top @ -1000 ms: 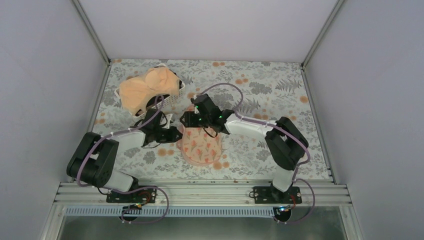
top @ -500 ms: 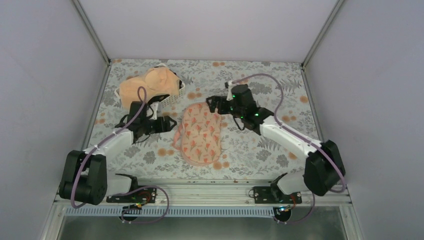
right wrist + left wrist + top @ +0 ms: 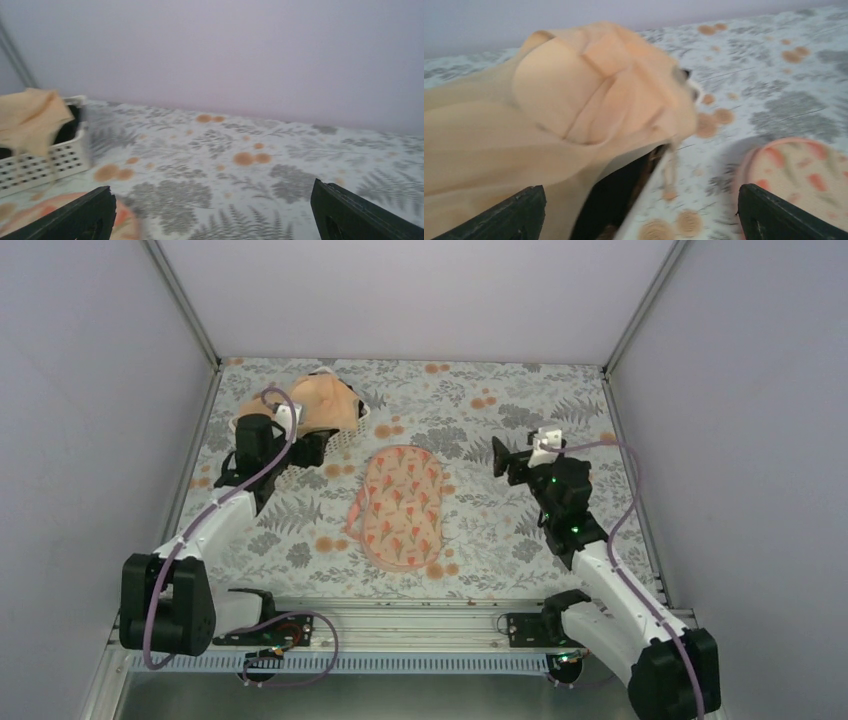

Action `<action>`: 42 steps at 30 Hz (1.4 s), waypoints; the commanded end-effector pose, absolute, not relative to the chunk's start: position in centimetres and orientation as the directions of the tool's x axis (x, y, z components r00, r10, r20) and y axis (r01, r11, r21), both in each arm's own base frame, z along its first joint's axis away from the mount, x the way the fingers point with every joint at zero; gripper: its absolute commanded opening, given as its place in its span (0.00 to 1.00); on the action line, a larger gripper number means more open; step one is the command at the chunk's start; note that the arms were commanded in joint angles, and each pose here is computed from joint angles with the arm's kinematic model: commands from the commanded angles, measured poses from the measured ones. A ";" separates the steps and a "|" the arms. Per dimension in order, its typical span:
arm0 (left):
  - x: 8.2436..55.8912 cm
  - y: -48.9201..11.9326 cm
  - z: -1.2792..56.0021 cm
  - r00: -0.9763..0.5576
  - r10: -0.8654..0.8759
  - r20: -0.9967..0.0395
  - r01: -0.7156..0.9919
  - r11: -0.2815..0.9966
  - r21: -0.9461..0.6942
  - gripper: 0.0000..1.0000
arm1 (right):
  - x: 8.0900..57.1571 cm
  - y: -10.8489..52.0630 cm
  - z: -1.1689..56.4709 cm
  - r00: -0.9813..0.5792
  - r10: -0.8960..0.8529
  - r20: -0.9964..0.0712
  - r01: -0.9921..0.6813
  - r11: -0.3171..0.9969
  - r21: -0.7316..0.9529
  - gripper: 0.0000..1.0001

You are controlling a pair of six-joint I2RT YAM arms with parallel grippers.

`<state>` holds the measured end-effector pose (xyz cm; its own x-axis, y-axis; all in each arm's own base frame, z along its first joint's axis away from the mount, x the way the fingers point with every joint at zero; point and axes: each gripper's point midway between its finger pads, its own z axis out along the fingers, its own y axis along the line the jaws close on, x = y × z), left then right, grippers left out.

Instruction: Unzip the laundry bag and remove the bra

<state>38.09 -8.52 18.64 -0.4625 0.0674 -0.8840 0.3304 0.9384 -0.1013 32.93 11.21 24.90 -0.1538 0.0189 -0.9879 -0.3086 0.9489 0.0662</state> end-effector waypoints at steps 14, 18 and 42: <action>36.6 -4.4 16.6 -0.034 0.163 -0.986 0.200 0.968 0.153 1.00 | 36.2 4.1 18.5 -0.065 -0.049 -0.997 -0.209 0.977 -0.034 1.00; 35.9 -4.3 16.4 0.007 0.184 -0.983 0.193 0.964 0.182 1.00 | 36.2 4.4 16.8 -0.061 -0.053 -0.997 -0.228 0.973 -0.038 1.00; 36.3 -3.8 14.7 0.038 0.169 -0.985 0.262 0.950 0.173 1.00 | 38.0 3.4 15.4 -0.026 -0.043 -0.999 -0.272 0.962 -0.034 1.00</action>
